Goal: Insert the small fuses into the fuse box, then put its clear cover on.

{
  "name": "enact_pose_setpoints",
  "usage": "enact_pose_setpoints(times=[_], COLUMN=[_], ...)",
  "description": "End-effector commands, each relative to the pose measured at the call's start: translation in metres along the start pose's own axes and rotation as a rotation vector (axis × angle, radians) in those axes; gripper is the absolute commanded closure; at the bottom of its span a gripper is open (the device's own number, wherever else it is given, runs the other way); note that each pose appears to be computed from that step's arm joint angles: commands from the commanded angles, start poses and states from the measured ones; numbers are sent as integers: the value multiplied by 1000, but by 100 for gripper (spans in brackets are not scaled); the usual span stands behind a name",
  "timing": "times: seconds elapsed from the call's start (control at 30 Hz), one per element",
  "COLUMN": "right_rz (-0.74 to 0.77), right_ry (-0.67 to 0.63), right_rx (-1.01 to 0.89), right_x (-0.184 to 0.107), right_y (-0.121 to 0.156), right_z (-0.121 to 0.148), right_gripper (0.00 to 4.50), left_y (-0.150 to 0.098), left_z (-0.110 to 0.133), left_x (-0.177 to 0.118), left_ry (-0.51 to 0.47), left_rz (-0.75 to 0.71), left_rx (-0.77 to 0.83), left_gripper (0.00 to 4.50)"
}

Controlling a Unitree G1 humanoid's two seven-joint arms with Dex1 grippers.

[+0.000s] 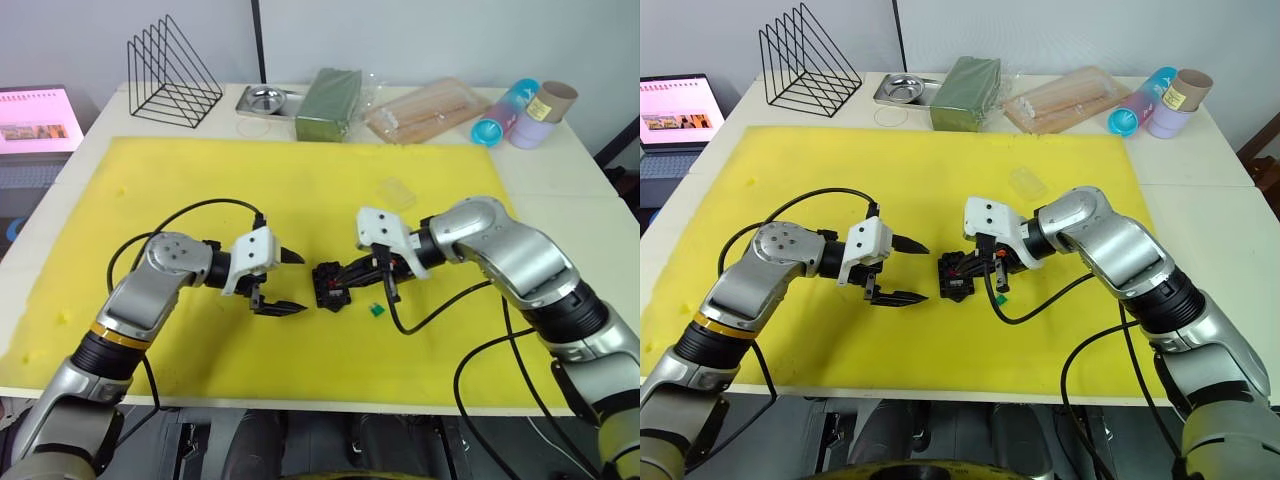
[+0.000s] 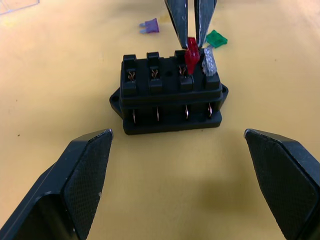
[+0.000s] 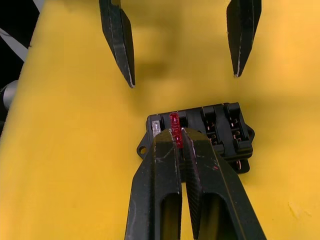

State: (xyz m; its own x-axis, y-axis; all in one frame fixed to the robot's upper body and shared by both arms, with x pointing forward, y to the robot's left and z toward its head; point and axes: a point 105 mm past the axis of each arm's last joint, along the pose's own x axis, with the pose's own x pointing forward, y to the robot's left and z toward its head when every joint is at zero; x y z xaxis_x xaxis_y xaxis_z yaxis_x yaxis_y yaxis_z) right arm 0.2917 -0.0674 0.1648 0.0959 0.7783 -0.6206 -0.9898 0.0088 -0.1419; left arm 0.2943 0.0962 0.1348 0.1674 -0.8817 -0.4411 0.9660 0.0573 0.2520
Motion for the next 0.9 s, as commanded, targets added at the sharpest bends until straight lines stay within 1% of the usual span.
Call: enact_pose_setpoints(times=[0.03, 0.57, 0.9], right_rz=[-18, 24, 4], right_ry=[-7, 49, 124], right_rx=[-53, -16, -29], right_x=[-4, 1, 9], right_y=[-4, -4, -14], right_z=[10, 0, -13], right_gripper=[450, 450, 450], left_y=[0, 2, 2], left_z=[7, 7, 9], left_x=[-2, 0, 2], left_ry=[-14, -15, -21], left_rz=[9, 14, 19], left_rx=[37, 47, 52], left_gripper=[3, 3, 3])
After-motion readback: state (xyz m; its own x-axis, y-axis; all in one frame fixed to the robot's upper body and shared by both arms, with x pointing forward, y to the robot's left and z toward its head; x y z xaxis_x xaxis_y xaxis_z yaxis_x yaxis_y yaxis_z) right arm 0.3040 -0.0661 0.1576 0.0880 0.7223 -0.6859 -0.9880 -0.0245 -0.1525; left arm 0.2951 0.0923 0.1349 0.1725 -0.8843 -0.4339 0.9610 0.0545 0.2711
